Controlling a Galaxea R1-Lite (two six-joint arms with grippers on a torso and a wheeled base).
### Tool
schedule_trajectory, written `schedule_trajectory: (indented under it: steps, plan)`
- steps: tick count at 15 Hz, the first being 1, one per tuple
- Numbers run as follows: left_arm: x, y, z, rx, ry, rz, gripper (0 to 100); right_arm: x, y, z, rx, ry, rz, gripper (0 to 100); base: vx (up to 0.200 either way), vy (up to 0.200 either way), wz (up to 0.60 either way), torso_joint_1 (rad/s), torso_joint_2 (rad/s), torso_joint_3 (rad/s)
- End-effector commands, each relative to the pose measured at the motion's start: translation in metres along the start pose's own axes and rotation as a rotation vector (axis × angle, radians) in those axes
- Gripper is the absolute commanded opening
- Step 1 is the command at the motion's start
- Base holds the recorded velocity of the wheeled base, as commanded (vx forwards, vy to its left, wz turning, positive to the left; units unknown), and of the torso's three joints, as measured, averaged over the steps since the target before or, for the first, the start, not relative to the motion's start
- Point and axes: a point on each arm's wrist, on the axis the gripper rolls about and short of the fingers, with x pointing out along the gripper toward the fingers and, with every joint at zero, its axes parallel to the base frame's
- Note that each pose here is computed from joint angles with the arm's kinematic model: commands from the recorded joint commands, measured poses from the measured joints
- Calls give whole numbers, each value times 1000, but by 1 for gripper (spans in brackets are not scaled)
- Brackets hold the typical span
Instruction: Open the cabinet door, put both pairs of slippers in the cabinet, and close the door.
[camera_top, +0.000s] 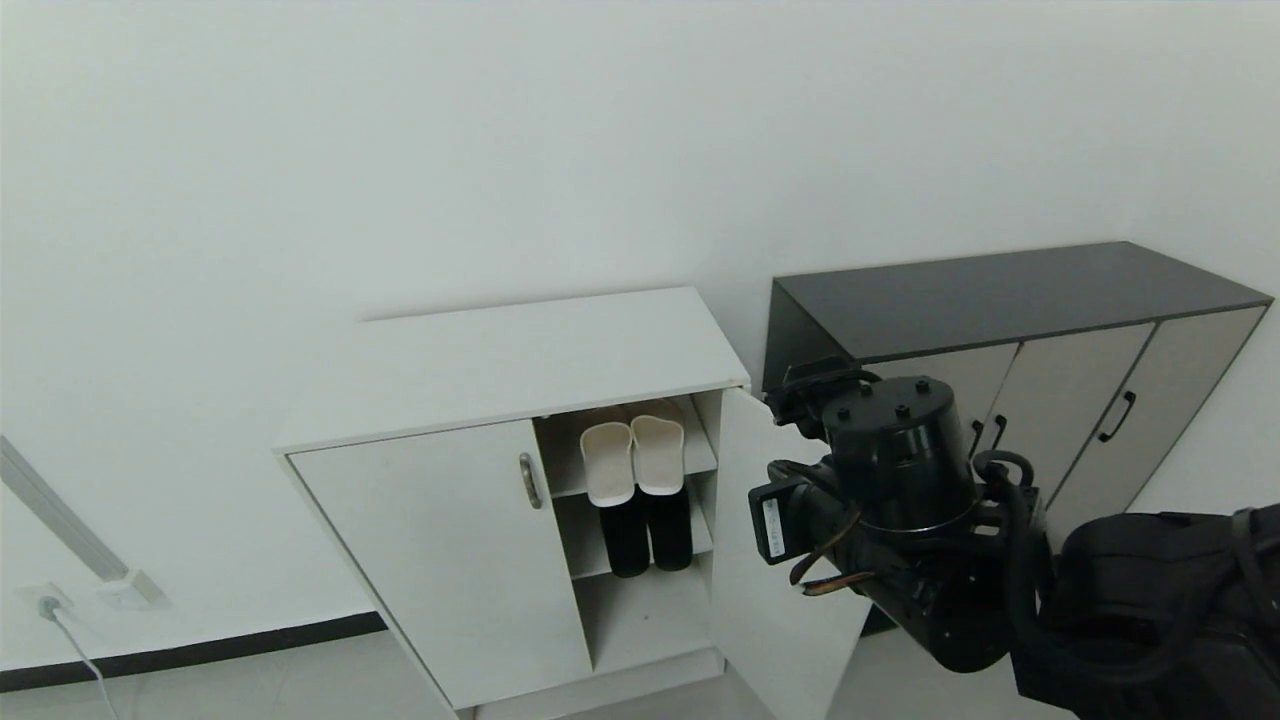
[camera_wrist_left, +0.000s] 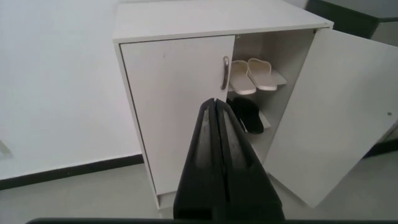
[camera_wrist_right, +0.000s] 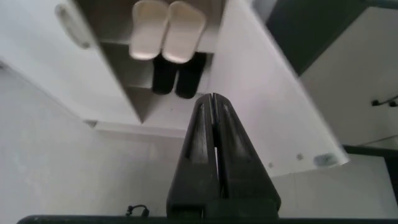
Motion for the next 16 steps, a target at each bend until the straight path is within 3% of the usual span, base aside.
schedule_trajectory:
  steps: [1, 5, 11, 16]
  plan:
    - [0, 0, 0, 0, 1, -1, 0, 3, -3, 0, 5, -2, -12, 0, -200, 0, 0, -17, -2, 2]
    - [0, 0, 0, 0, 1, 1, 0, 22, -19, 3, 31, -6, -67, 0, -50, 0, 0, -4, 1, 1]
    - [0, 0, 0, 1, 1, 1, 0, 94, -90, 33, 121, -10, -124, 0, 0, 0, 0, 0, 0, 0]
    - [0, 0, 0, 1, 1, 1, 0, 132, -126, 13, 157, 56, -154, 0, 0, 0, 0, 0, 0, 0]
